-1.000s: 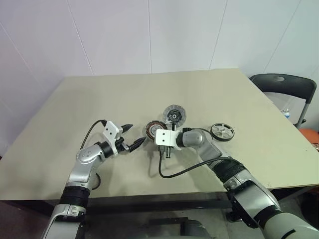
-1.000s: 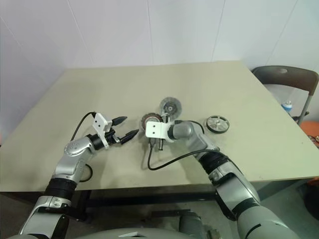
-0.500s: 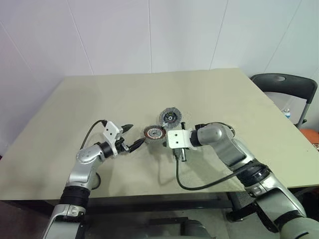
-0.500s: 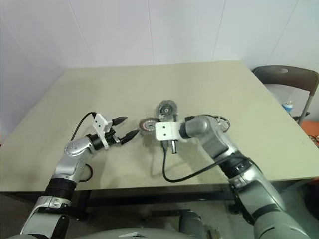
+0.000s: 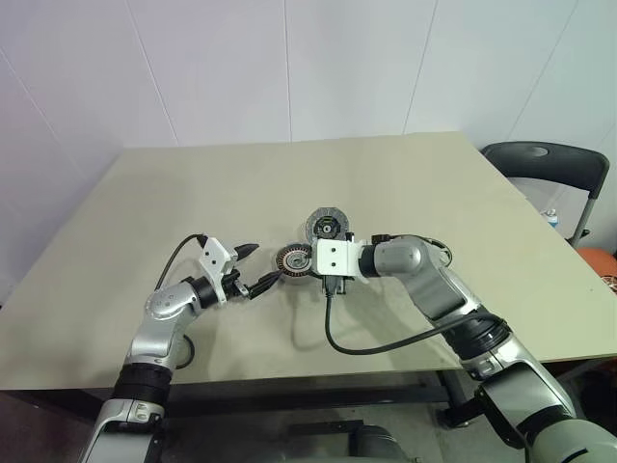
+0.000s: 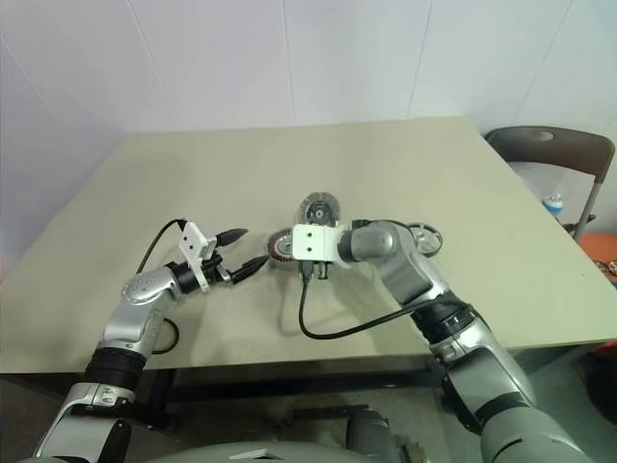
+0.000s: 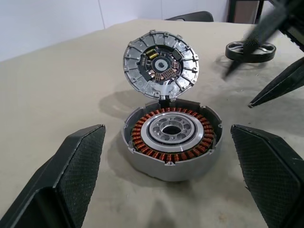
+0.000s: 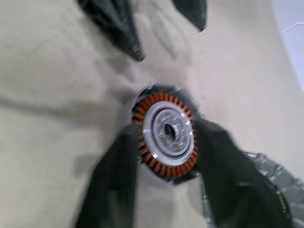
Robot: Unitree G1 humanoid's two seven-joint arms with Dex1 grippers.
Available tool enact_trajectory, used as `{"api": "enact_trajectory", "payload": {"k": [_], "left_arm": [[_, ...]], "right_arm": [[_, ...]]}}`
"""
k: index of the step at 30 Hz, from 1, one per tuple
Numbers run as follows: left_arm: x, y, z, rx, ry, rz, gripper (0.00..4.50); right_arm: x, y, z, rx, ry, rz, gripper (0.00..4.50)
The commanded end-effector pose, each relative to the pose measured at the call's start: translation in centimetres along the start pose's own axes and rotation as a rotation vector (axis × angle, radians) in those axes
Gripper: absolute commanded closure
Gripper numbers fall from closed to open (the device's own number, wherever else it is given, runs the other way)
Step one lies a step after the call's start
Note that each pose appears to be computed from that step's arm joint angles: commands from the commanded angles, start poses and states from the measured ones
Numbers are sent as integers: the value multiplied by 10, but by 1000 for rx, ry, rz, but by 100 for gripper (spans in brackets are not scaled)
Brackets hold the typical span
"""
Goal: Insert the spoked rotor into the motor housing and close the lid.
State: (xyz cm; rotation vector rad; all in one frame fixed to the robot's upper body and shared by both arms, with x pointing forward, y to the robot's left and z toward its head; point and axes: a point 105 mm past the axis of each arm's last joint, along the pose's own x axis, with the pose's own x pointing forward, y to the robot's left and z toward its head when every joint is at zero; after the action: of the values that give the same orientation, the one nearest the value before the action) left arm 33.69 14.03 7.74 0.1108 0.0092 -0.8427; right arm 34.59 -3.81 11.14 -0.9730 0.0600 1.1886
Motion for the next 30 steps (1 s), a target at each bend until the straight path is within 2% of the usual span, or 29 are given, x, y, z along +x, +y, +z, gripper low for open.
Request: {"api": "enact_trajectory", "payload": {"k": [1,17,20,26,30], "left_arm": [[0,4,11,33,-31,9,0],[-1,6,12,36,-34,20,0],[-1,6,12,38,-34,22,0],[0,7,13,41,-35,25,0],[1,7,13,42,-35,26,0]], "right_arm": [[4,-8,8,-37,-15,-25,198],[38,11,-22,-50,72,5,198],[38,11,-30,-57,89,-4,260],[36,8,-32,-64,90,-12,446],[35,6,-31,-73,92,-17,446]]}}
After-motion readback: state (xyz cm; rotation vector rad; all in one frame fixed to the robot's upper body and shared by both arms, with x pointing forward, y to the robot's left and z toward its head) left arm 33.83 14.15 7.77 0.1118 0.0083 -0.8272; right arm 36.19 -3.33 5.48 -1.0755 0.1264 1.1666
